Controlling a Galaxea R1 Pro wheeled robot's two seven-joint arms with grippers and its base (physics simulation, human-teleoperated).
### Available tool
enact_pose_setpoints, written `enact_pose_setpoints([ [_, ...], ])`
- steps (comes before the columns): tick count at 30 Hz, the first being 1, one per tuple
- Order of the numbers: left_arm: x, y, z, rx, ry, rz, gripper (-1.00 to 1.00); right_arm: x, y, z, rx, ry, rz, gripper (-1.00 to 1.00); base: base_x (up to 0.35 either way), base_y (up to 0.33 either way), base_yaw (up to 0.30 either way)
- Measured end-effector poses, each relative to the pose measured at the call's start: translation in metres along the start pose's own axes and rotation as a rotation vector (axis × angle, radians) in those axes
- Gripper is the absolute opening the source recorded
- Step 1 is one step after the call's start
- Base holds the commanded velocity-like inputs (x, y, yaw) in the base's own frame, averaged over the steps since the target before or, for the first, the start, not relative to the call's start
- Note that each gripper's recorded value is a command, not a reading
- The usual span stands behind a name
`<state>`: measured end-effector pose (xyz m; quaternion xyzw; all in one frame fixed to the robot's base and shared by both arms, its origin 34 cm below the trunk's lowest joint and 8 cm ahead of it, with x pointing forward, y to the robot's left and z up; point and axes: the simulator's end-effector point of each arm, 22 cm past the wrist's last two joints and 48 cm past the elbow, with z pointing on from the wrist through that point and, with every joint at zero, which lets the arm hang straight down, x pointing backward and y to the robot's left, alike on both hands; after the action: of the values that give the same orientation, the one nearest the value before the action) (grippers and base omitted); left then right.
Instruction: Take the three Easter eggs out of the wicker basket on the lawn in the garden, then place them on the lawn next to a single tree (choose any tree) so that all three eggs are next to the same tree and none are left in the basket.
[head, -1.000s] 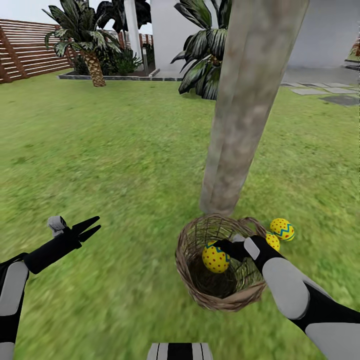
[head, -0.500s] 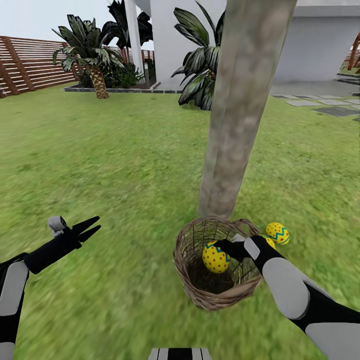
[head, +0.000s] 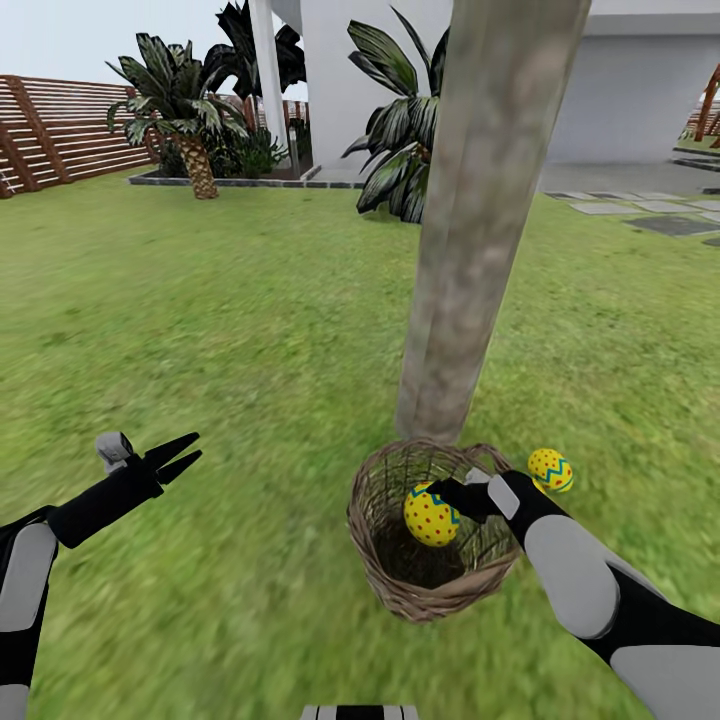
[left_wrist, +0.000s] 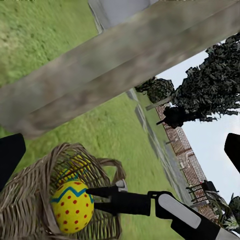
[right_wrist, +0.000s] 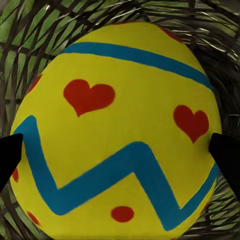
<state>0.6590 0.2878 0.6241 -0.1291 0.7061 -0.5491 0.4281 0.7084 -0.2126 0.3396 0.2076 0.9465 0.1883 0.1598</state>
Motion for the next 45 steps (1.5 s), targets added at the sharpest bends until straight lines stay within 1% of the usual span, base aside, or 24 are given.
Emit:
enact_pose_setpoints([
  [10,-0.014,-0.018,0.003,0.000,0.000,0.000,1.00,-0.020,0.008,-0.023,0.001,-0.011,0.002,-1.00,0.000,0.000,0.000],
  [11,-0.015,-0.020,0.004,-0.001,0.000,0.000,1.00,-0.020,0.005,-0.027,0.007,0.006,0.007,-1.00,0.000,0.000,0.000],
  [12,-0.016,-0.022,0.004,-0.001,0.000,0.000,1.00,-0.015,0.000,-0.031,0.012,0.044,0.015,-1.00,0.000,0.000,0.000],
  [13,-0.018,-0.023,0.004,-0.001,0.000,0.000,1.00,-0.011,-0.001,-0.035,0.001,0.077,0.025,-1.00,0.000,0.000,0.000],
  [15,-0.020,-0.027,0.005,-0.001,0.000,0.000,1.00,-0.007,0.006,-0.043,-0.052,0.118,0.041,-1.00,0.000,0.000,0.000],
  [16,-0.022,-0.029,0.005,-0.001,0.000,0.000,1.00,-0.005,0.008,-0.046,-0.065,0.137,0.047,-1.00,0.000,0.000,0.000],
  [19,-0.026,-0.034,0.007,-0.001,0.000,-0.001,1.00,-0.006,0.011,-0.053,-0.073,0.155,0.054,-1.00,-0.155,0.000,0.000],
  [22,-0.030,-0.039,0.007,-0.001,0.000,0.000,1.00,-0.009,0.015,-0.059,-0.080,0.156,0.055,-1.00,-0.084,0.000,0.000],
  [23,-0.031,-0.041,0.008,-0.001,0.000,0.000,1.00,-0.010,0.023,-0.061,-0.109,0.155,0.058,-1.00,-0.013,0.000,0.000],
  [24,-0.032,-0.043,0.008,-0.001,0.000,0.000,1.00,-0.012,0.034,-0.065,-0.159,0.157,0.059,-1.00,-0.006,0.000,0.000],
  [25,-0.034,-0.045,0.008,-0.001,0.000,0.000,1.00,-0.012,0.039,-0.069,-0.185,0.165,0.053,-1.00,-0.003,0.000,0.000],
  [27,-0.036,-0.048,0.009,-0.001,0.000,0.000,1.00,-0.009,0.044,-0.078,-0.210,0.202,0.017,-1.00,-0.001,0.000,0.000],
  [28,-0.037,-0.050,0.009,-0.001,0.000,-0.001,1.00,-0.009,0.051,-0.082,-0.242,0.212,0.009,-1.00,0.000,0.000,0.000],
  [30,-0.040,-0.054,0.010,-0.001,0.000,-0.001,1.00,-0.013,0.074,-0.095,-0.355,0.216,0.012,-1.00,0.000,0.000,0.000],
  [31,-0.041,-0.055,0.010,-0.001,0.000,-0.001,1.00,-0.015,0.077,-0.100,-0.380,0.216,0.010,-1.00,0.000,0.000,0.000],
  [34,-0.044,-0.060,0.011,-0.001,0.001,-0.002,1.00,-0.020,0.080,-0.113,-0.417,0.223,-0.014,-1.00,0.000,0.000,0.000],
  [35,-0.046,-0.062,0.012,-0.001,0.001,-0.001,1.00,-0.022,0.084,-0.119,-0.447,0.222,-0.013,-1.00,0.000,0.000,0.000],
  [36,-0.047,-0.064,0.012,-0.001,0.001,-0.002,1.00,-0.027,0.089,-0.129,-0.495,0.218,-0.010,-1.00,0.000,0.000,0.000],
  [37,-0.048,-0.066,0.012,-0.002,0.001,-0.001,1.00,-0.032,0.091,-0.137,-0.529,0.215,-0.013,-1.00,0.000,0.000,0.000],
  [39,-0.050,-0.069,0.013,-0.003,0.002,-0.001,1.00,-0.051,0.098,-0.165,-0.618,0.192,-0.051,-1.00,0.000,0.000,0.000],
  [40,-0.051,-0.070,0.013,-0.003,0.001,-0.002,1.00,-0.058,0.101,-0.182,-0.674,0.173,-0.078,-1.00,0.000,0.000,0.000],
  [41,-0.052,-0.072,0.014,-0.004,0.001,-0.002,1.00,-0.059,0.102,-0.191,-0.700,0.160,-0.097,-1.00,0.000,0.000,0.000],
  [42,-0.054,-0.074,0.014,-0.003,0.001,-0.002,1.00,-0.065,0.104,-0.202,-0.717,0.133,-0.127,-1.00,0.000,0.000,0.000],
  [45,-0.057,-0.079,0.015,-0.004,0.002,-0.003,1.00,-0.070,0.105,-0.223,-0.714,0.092,-0.175,-1.00,0.000,0.000,0.000],
])
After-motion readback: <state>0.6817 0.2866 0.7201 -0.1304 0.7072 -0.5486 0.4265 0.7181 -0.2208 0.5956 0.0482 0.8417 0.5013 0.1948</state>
